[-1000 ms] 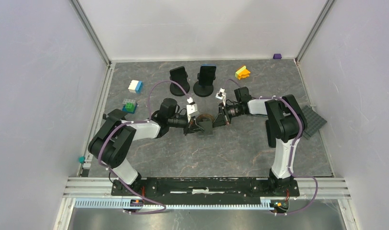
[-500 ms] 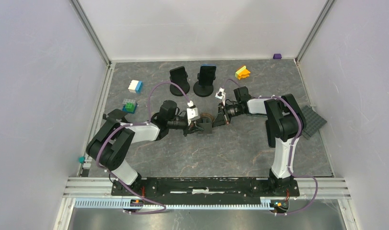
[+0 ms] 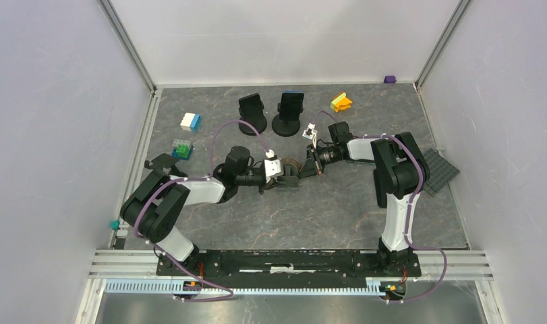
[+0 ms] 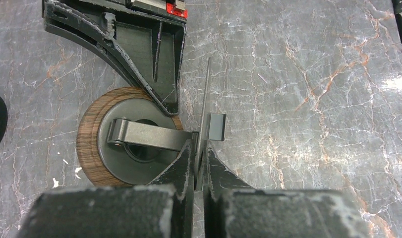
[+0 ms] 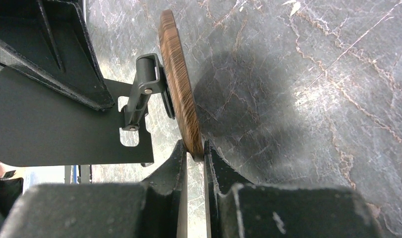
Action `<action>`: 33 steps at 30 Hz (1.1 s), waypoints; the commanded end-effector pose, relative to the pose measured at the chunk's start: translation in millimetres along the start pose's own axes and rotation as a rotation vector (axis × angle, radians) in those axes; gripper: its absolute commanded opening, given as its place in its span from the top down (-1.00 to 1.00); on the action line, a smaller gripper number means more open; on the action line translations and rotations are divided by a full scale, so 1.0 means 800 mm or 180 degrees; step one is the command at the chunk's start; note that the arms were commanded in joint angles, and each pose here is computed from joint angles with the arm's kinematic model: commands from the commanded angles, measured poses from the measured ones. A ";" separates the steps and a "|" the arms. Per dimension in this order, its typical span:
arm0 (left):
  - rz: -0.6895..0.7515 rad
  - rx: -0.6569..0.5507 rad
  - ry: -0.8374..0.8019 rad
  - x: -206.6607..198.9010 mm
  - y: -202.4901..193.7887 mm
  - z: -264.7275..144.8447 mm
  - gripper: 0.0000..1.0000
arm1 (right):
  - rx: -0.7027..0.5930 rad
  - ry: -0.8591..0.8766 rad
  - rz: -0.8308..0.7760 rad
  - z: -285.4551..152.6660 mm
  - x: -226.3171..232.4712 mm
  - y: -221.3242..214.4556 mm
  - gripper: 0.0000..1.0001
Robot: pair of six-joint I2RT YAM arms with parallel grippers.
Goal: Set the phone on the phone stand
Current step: Adjust the phone stand at the center of the board.
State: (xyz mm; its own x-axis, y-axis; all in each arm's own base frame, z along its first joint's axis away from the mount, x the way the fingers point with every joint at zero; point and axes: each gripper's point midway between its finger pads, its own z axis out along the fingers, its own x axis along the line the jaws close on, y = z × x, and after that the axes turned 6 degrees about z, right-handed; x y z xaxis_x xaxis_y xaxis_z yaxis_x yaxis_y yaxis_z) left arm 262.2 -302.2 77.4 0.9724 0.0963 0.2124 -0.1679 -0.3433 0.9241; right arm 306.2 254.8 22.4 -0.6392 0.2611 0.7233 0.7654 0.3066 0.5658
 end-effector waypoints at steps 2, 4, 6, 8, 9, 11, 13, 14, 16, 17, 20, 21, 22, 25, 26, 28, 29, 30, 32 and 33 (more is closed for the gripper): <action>0.0743 0.0074 0.0668 0.062 0.014 -0.012 0.96 | 0.0416 -0.0805 0.0374 -0.007 -0.066 -0.065 0.99; 0.0815 0.0120 0.0701 0.063 0.012 -0.011 0.96 | 0.0415 -0.0810 0.0371 -0.007 -0.067 -0.064 1.00; 0.0874 0.0150 0.0740 0.065 0.010 -0.011 0.96 | 0.0415 -0.0810 0.0370 -0.007 -0.066 -0.064 1.00; 0.0898 0.0170 0.0785 0.067 0.010 -0.011 0.96 | 0.0413 -0.0813 0.0358 -0.007 -0.066 -0.063 1.00; 0.0903 0.0182 0.0801 0.068 0.009 -0.011 0.96 | 0.0420 -0.0818 0.0371 -0.007 -0.067 -0.065 0.99; 0.0939 0.0191 0.0839 0.071 0.010 -0.012 0.96 | 0.0422 -0.0822 0.0368 -0.007 -0.067 -0.064 0.99; 0.0956 0.0186 0.0862 0.072 0.011 -0.013 0.96 | 0.0428 -0.0825 0.0372 -0.006 -0.068 -0.065 1.00; 0.0962 0.0176 0.0859 0.072 0.013 -0.014 0.96 | 0.0420 -0.0828 0.0368 -0.007 -0.068 -0.064 0.99; 0.0949 0.0146 0.0836 0.070 0.015 -0.013 0.96 | 0.0426 -0.0823 0.0374 -0.006 -0.068 -0.065 1.00; 0.0917 0.0124 0.0785 0.066 0.017 -0.012 0.96 | 0.0421 -0.0818 0.0367 -0.006 -0.067 -0.064 0.99; 0.0670 0.0062 0.0470 0.046 0.022 -0.005 0.96 | 0.0416 -0.0799 0.0332 -0.008 -0.064 -0.059 0.99; 0.0540 0.0031 0.0407 0.043 0.028 -0.003 0.96 | 0.0411 -0.0797 0.0306 -0.009 -0.062 -0.055 0.99; 0.0371 0.0020 0.0342 0.038 0.030 -0.001 0.96 | 0.0404 -0.0793 0.0272 -0.010 -0.060 -0.052 0.94; -0.0019 -0.0058 0.0283 0.034 0.044 0.001 0.96 | 0.0391 -0.0809 0.0161 -0.017 -0.055 -0.042 0.65; -0.0114 -0.0085 0.0279 0.033 0.048 0.001 0.96 | 0.0389 -0.0811 0.0131 -0.019 -0.053 -0.039 0.50; -0.0332 -0.0112 0.0253 0.031 0.053 0.002 0.96 | 0.0390 -0.0829 0.0081 -0.024 -0.051 -0.034 0.19; -0.0424 -0.0106 0.0240 0.030 0.054 0.002 0.96 | 0.0388 -0.0842 0.0065 -0.026 -0.050 -0.033 0.07; -0.0531 -0.0100 0.0230 0.030 0.056 0.002 0.96 | 0.0376 -0.0855 0.0045 -0.030 -0.049 -0.030 -0.04; -0.0755 -0.0072 0.0185 0.029 0.056 0.004 0.96 | 0.0361 -0.0876 0.0000 -0.038 -0.048 -0.024 -0.18; -0.0847 -0.0068 0.0164 0.030 0.056 0.005 0.96 | 0.0346 -0.0882 -0.0033 -0.043 -0.046 -0.020 -0.21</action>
State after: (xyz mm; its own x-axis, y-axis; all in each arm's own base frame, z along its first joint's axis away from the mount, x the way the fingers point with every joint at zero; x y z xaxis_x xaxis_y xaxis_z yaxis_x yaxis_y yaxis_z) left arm 274.1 -307.2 87.4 0.9741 0.2028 0.0999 -0.0182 -0.3700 0.9288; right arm 309.0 244.2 25.5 -0.6461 0.3344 0.6861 0.7617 0.3389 0.5522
